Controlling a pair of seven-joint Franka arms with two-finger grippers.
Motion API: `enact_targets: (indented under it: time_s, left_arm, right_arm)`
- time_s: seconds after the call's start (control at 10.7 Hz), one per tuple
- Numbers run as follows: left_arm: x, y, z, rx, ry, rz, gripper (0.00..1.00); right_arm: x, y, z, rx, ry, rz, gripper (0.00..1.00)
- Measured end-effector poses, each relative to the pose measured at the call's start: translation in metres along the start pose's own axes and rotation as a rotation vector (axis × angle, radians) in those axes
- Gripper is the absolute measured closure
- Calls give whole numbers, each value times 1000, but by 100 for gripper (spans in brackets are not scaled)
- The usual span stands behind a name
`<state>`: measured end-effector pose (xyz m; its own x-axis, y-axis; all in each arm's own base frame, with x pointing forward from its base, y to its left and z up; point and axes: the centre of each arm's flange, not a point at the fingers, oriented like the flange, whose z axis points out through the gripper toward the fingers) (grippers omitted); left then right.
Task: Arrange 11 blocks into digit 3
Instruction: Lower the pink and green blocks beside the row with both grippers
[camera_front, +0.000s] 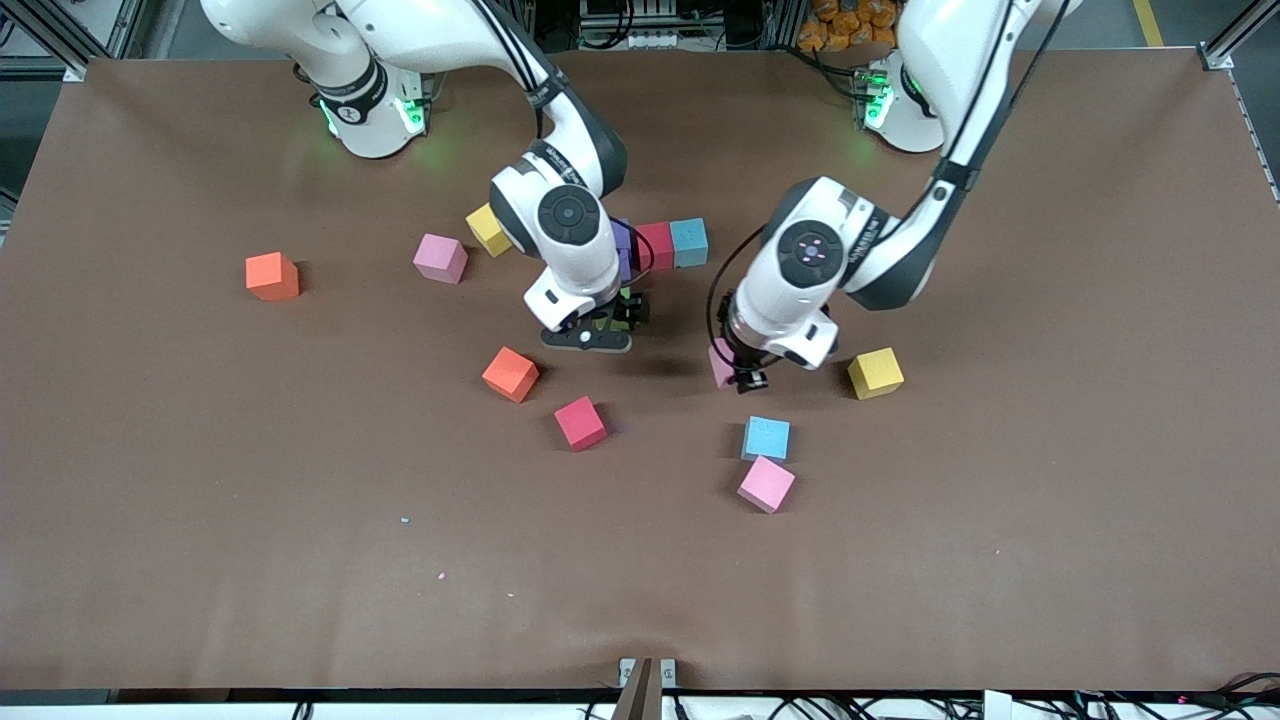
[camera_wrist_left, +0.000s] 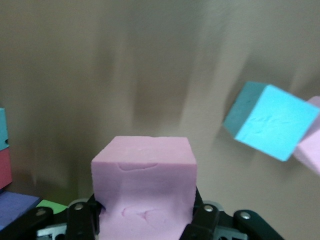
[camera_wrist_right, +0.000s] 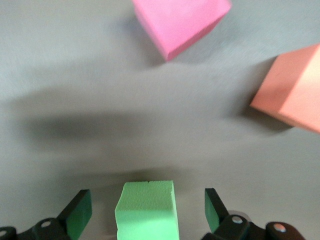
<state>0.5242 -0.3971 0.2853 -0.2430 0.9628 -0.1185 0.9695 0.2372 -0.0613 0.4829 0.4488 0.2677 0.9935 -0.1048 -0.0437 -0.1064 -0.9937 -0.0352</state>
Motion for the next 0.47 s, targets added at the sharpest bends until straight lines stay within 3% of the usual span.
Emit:
enact_targets:
  time_s: [0.47]
  left_arm:
    - [-34, -53, 39, 32, 24, -9, 37]
  right_arm:
    - [47, 38, -23, 37, 11, 68, 0]
